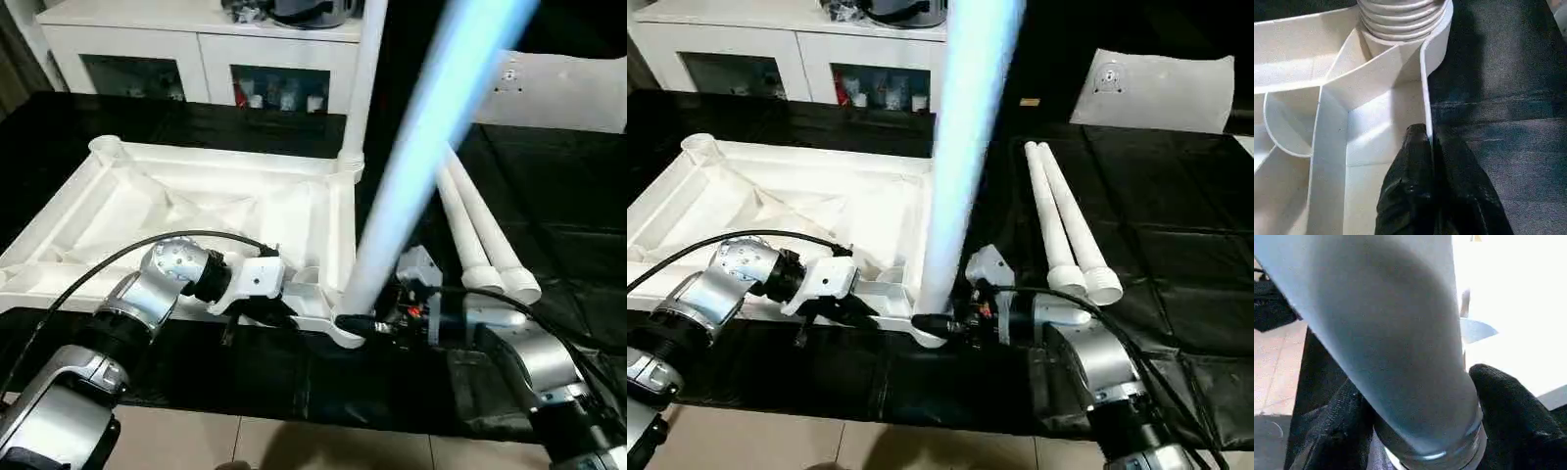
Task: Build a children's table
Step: Rotate leg to tighten
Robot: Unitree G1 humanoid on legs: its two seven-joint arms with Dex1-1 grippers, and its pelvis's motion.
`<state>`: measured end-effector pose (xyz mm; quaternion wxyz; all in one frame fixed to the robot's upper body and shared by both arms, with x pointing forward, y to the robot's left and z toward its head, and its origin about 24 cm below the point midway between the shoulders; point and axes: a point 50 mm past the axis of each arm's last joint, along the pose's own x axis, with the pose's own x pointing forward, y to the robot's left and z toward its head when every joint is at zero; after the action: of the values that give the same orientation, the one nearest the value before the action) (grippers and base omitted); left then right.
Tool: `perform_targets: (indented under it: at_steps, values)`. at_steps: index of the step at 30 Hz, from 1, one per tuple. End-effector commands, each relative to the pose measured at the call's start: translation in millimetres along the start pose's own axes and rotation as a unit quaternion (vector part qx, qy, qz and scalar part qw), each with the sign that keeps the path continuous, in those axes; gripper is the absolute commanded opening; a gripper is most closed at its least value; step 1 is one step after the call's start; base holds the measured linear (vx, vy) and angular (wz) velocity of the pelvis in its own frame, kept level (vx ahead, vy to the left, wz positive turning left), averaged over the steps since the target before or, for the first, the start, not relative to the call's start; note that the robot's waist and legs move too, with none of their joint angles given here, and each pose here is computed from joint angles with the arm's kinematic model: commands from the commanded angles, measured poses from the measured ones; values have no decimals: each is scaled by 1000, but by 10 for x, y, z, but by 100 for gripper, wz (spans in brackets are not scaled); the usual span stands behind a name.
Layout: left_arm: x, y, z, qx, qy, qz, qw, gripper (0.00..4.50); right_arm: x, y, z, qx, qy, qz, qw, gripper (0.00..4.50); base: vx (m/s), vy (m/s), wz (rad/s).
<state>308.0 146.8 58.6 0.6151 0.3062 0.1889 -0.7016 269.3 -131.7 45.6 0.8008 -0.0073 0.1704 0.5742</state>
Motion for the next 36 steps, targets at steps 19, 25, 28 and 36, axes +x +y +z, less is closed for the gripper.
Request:
perform_targets:
  at_steps: [19, 25, 28, 36]
  values:
    - [157, -188, -66, -89, -23, -6, 996, 0, 126, 32, -394, 96, 48, -89, 990, 268, 0, 0, 0]
    - [341, -234, 87, -166, -92, 80, 979, 0, 215, -47, -384, 146, -23, -209, 967, 268, 0, 0, 0]
    - [464, -253, 198, -195, -116, 117, 967, 0, 288, -92, -383, 174, -50, -270, 946, 267, 0, 0, 0]
    - [779, -154, 443, -227, -93, 242, 939, 0, 630, -126, -315, 233, -70, -359, 901, 267, 0, 0, 0]
